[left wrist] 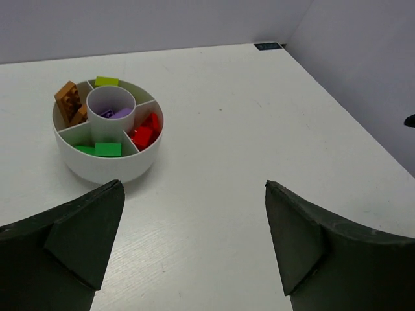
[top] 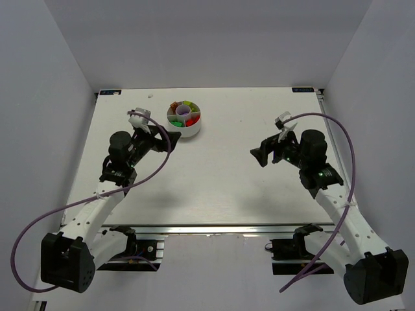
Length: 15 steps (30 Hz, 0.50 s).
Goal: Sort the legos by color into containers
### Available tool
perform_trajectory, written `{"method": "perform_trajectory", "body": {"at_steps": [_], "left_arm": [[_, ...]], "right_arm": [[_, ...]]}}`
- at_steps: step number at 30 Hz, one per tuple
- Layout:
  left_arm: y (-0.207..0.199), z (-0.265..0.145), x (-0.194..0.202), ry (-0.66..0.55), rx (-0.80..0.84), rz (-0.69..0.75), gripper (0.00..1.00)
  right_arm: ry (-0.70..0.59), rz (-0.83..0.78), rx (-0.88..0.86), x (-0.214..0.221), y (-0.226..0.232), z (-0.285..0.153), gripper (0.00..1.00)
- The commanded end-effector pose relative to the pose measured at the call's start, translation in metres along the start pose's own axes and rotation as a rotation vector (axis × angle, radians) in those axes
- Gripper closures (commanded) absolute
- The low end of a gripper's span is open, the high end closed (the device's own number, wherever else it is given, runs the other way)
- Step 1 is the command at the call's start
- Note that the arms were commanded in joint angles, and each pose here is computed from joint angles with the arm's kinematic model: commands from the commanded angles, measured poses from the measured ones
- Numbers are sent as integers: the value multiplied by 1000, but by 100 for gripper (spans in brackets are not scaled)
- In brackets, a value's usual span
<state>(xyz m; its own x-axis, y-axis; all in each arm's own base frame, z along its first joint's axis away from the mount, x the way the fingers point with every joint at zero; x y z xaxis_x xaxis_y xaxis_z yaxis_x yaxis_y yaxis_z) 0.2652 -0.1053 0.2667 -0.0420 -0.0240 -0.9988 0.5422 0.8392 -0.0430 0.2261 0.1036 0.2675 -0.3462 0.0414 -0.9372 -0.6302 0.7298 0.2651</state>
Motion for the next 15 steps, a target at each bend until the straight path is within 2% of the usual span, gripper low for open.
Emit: {"method": "perform_trajectory", "body": {"at_steps": [1,15], "left_arm": [[-6,1,-10,14,35,-8,2],[-11,-2,-12,-8,66,-5,2]], "right_arm": [[-33,8,126,3,-12,-2,11],[-187,78,284,-8,-26,-17,10]]}}
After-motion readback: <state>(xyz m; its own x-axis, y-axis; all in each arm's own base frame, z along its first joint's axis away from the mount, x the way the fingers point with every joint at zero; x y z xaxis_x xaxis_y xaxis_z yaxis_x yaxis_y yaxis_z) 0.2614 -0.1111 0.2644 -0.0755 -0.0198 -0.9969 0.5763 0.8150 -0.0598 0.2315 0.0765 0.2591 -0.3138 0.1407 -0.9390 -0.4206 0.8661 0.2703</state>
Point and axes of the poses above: each gripper's point midway between its finger pads, its own z axis out along the fingers, its own y axis along the line the jaws close on, x = y × z, the point moved 9 cm from there along -z, back along the fingers, and after that the axes turned 13 degrees about z, right-handed, at the moved point
